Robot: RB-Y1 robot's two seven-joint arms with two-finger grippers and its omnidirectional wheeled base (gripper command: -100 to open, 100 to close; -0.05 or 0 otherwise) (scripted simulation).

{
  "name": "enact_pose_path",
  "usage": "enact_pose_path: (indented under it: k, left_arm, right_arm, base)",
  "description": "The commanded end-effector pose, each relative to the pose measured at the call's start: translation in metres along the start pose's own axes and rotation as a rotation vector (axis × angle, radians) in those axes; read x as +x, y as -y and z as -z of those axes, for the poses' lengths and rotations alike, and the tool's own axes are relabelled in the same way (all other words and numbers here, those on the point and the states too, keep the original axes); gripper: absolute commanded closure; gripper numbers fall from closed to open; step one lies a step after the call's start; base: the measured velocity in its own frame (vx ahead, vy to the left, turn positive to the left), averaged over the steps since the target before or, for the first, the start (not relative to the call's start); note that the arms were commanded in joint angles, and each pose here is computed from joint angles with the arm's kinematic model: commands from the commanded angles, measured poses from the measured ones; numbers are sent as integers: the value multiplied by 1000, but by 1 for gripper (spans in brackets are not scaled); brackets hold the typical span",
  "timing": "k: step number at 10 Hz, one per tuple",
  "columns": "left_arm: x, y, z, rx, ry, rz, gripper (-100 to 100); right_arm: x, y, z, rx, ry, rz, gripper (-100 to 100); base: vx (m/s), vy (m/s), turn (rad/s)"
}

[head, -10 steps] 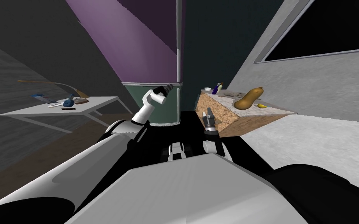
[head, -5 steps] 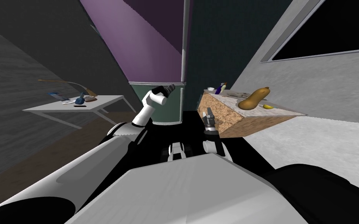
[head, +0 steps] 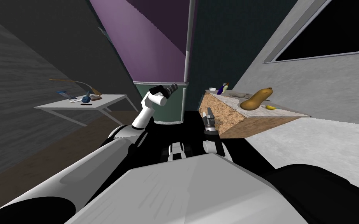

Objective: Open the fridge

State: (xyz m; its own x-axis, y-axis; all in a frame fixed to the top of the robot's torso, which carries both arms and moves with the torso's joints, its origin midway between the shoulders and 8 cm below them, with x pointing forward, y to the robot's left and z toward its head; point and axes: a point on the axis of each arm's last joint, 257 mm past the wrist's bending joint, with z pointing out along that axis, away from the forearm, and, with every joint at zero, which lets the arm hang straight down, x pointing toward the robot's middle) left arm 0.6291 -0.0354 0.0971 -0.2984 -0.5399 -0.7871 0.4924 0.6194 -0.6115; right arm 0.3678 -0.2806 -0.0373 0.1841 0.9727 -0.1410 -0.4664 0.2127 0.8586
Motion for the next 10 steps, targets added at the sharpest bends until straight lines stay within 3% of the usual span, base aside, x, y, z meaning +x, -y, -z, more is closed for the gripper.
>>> enact_pose_path:
  k: [1,2,10]
  left_arm:
    - [0,8,1,19,-3,-17,100]
    - [-3,10,0,17,-6,-39,-100]
    - [-14,9,-2,-17,-21,-102,-100]
  right_arm:
    - [0,0,0,0,0,0,0]
    - [0,0,0,0,0,0,0]
    - [0,0,0,0,0,0,0]
  base:
    - [-4,6,0]
    - [97,-56,-36]
    - [183,-79,-29]
